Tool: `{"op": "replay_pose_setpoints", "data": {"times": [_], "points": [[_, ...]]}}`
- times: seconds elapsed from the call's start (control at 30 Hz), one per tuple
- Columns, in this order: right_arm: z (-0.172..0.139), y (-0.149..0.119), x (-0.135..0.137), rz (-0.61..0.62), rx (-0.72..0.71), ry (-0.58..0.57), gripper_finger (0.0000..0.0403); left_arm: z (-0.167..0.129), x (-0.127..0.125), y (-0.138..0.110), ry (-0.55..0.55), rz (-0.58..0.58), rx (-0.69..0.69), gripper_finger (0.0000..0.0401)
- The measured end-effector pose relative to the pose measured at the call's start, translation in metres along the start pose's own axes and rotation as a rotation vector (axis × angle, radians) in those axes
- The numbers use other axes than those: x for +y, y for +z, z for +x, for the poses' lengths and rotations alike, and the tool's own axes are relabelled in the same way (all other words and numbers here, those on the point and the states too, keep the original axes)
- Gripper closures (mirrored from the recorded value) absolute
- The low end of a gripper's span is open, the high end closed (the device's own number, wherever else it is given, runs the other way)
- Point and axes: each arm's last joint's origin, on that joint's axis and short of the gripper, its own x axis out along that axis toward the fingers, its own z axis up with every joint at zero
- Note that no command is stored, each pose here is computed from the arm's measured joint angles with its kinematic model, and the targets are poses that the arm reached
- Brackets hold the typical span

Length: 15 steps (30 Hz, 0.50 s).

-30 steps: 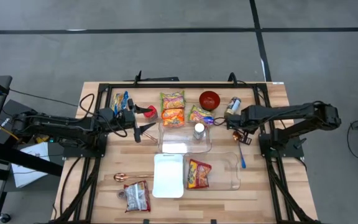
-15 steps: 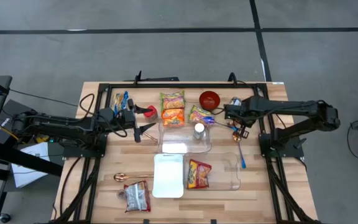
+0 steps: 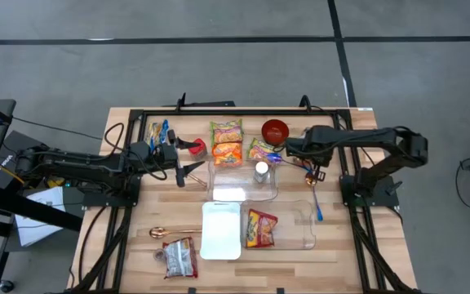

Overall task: Pick & Place Food Item
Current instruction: Put the orange spice pack into the top transparent bin

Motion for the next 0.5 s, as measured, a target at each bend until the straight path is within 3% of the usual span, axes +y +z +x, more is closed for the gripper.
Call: {"op": "replay_pose_setpoints", "data": {"times": [0.5], "points": [[-0.045, 0.01, -0.015, 0.021, -0.071, -0.017, 0.0403, 0.0, 0.0, 0.0, 0.003, 0.0, 0.001, 0.0128]]}}
